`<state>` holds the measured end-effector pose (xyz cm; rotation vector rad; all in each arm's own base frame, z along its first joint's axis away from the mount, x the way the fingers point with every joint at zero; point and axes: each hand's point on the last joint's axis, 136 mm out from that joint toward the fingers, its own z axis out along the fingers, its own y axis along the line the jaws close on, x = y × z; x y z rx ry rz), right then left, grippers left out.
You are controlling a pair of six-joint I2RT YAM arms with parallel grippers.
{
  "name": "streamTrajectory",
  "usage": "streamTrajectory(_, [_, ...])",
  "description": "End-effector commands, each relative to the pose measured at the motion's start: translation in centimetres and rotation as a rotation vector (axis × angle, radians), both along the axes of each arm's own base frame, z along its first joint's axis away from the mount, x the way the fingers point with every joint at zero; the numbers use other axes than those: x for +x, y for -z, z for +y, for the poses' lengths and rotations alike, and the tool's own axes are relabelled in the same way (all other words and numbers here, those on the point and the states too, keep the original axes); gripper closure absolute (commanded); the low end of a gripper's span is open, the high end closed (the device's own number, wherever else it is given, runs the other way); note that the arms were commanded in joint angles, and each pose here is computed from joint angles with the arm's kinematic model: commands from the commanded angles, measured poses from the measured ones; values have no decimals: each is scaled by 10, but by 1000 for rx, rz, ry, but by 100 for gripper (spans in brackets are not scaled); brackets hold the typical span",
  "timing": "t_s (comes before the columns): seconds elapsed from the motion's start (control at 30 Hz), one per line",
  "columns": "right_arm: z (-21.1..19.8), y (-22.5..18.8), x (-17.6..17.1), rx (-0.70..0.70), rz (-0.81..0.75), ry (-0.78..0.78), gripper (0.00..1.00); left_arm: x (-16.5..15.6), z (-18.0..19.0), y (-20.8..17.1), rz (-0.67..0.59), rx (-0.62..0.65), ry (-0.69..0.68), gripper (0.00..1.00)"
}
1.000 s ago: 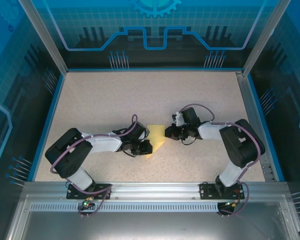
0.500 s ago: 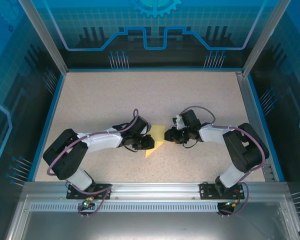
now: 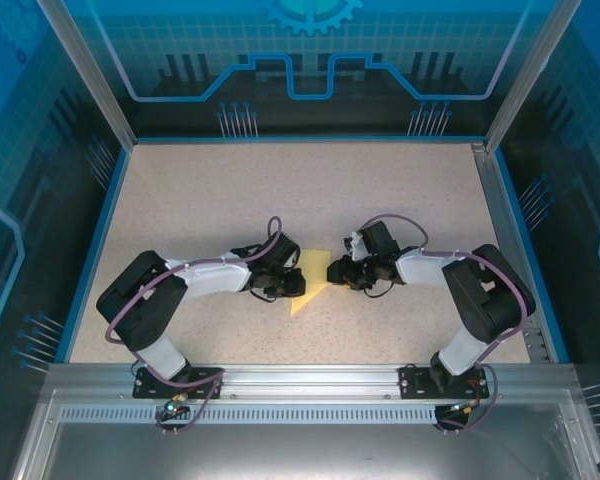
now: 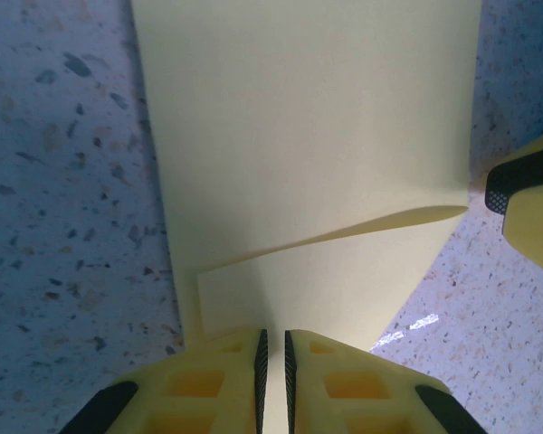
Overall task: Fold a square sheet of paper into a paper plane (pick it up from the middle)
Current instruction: Third fold the triangle at the center of the table.
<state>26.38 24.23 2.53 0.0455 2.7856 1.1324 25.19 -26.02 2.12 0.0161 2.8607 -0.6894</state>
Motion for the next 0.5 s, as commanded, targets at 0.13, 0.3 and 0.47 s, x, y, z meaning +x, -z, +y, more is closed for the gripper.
streamTrajectory(0.13, [15, 3, -9, 47, 38, -30, 66, 2, 7, 6, -3, 30, -1, 84])
streamTrajectory(0.3, [19, 1, -8, 63, 34, -32, 66, 2, 7, 9, 4, 32, -2, 84])
streamTrajectory(0.47, [20, -4, -5, 69, 24, -31, 67, 1, 6, 9, 8, 25, -3, 84])
